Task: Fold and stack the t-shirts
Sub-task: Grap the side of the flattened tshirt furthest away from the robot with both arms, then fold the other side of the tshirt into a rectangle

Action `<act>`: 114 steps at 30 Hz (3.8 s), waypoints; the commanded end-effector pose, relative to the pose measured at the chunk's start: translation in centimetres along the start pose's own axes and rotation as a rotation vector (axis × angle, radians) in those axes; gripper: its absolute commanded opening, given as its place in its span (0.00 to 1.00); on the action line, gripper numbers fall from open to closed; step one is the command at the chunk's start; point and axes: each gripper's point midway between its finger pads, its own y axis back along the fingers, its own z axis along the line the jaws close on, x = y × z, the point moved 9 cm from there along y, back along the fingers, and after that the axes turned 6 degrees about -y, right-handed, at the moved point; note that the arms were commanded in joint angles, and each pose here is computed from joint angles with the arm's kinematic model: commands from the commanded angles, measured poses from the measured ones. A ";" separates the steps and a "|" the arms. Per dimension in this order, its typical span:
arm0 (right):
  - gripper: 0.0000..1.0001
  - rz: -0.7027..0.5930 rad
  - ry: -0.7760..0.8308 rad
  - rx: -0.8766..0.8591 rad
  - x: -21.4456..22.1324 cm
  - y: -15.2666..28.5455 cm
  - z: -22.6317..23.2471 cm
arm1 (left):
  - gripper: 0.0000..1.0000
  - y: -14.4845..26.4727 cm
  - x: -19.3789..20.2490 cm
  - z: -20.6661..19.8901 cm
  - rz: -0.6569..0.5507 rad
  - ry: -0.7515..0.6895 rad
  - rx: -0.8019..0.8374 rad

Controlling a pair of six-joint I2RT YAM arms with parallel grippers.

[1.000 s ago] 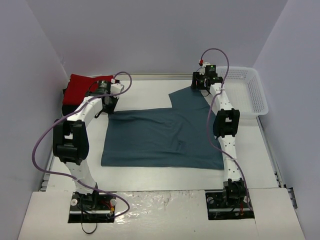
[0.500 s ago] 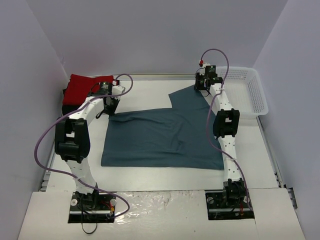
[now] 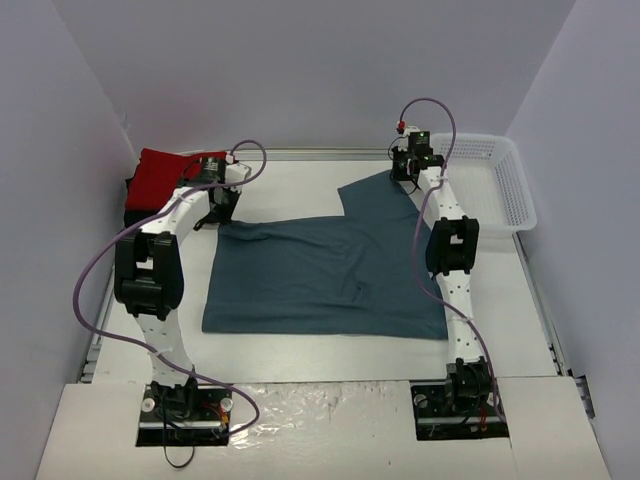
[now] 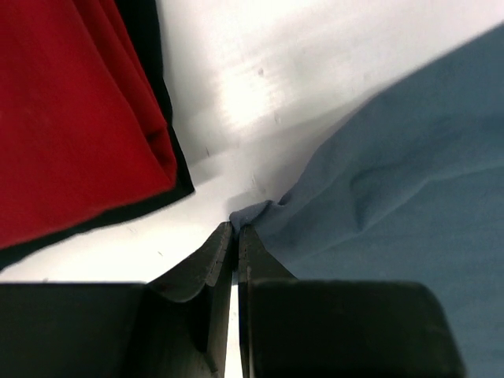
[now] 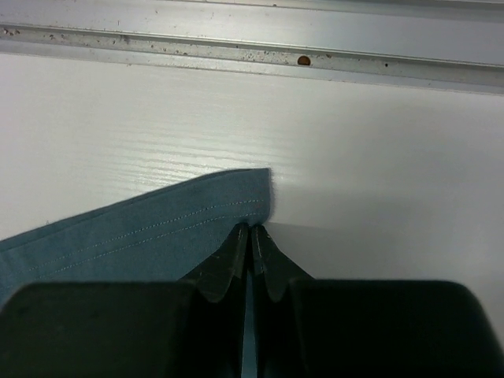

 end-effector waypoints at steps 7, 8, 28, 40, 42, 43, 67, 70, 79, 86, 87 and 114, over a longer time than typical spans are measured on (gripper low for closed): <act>0.00 -0.064 0.052 -0.022 -4.7 6.9 0.9 | 0.02 2.2 -3.6 1.1 -0.106 0.032 -0.019; 0.00 -0.053 0.049 -0.026 -4.5 7.1 0.8 | 0.02 2.4 -3.7 1.0 -0.111 0.036 -0.013; 0.00 0.000 0.054 -0.063 -3.4 17.0 0.8 | 0.02 6.4 -1.4 0.5 -0.193 0.032 0.020; 0.00 0.061 0.047 -0.044 -0.7 22.1 -0.4 | 0.02 7.5 0.8 -0.4 -0.219 0.006 0.089; 0.00 0.074 0.050 -0.044 -0.3 22.8 -0.4 | 0.02 8.1 0.9 -0.3 -0.234 0.004 0.087; 0.00 0.078 0.053 -0.042 -0.1 23.0 -0.5 | 0.03 8.0 1.2 -0.3 -0.233 0.005 0.090; 0.00 0.178 0.135 -0.027 3.3 30.3 -0.7 | 0.02 9.8 6.1 -0.5 -0.236 -0.057 0.114; 0.00 0.217 0.165 -0.020 4.2 31.1 -0.8 | 0.02 10.1 6.4 -0.7 -0.256 -0.078 0.110; 0.00 0.335 0.244 -0.027 7.3 33.6 -0.9 | 0.02 10.6 7.6 -1.2 -0.270 -0.150 0.109; 0.00 0.380 0.284 -0.013 9.1 34.8 -1.2 | 0.02 10.2 8.2 -1.5 -0.273 -0.185 0.117; 0.00 0.379 0.289 -0.013 9.1 35.0 -1.1 | 0.02 10.0 8.5 -1.6 -0.265 -0.190 0.123; 0.23 0.581 0.359 -0.171 13.9 36.5 -0.8 | 0.39 10.6 12.2 -3.4 -0.259 -0.364 0.168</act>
